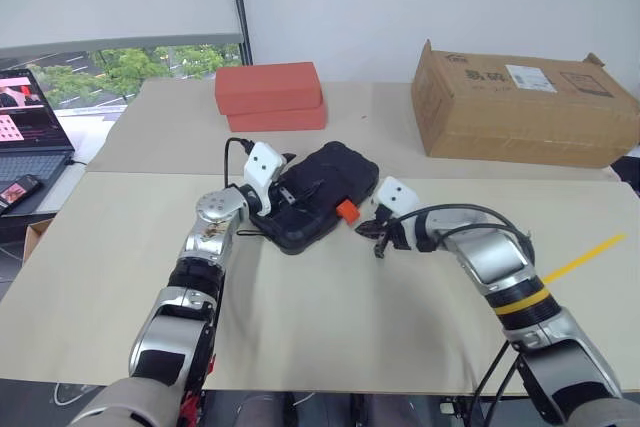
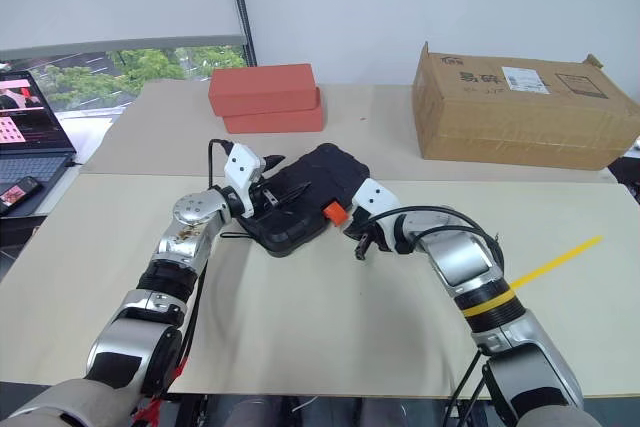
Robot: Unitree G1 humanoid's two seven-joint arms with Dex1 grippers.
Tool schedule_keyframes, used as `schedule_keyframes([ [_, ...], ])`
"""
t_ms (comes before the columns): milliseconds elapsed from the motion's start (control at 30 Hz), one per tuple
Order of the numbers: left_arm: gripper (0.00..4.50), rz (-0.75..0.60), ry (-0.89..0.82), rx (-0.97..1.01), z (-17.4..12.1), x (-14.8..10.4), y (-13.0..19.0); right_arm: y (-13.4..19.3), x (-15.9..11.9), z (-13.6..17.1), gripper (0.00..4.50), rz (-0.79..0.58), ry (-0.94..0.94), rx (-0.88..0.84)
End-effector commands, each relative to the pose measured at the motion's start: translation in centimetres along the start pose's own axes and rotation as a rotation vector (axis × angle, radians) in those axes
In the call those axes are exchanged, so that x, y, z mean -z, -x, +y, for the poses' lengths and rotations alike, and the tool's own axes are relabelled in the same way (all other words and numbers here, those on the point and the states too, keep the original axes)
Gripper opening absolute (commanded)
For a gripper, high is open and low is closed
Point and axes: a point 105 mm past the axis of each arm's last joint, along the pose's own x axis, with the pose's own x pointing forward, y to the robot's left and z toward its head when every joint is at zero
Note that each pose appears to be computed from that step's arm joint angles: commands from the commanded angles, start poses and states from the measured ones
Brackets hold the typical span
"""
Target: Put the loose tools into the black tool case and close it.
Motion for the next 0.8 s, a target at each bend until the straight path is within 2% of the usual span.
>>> schedule_keyframes([
  [33,4.5,0.098,0.055,0.041,-1.5,3.1,0.1,1.5,-2.7,-0.7,0.02,-0.089,0.027,0.04],
  [800,4.5,0.109,0.061,0.031,-1.5,3.7,0.6,-1.6,-3.4,-1.5,0.02,-0.133,-0.007,0.089],
])
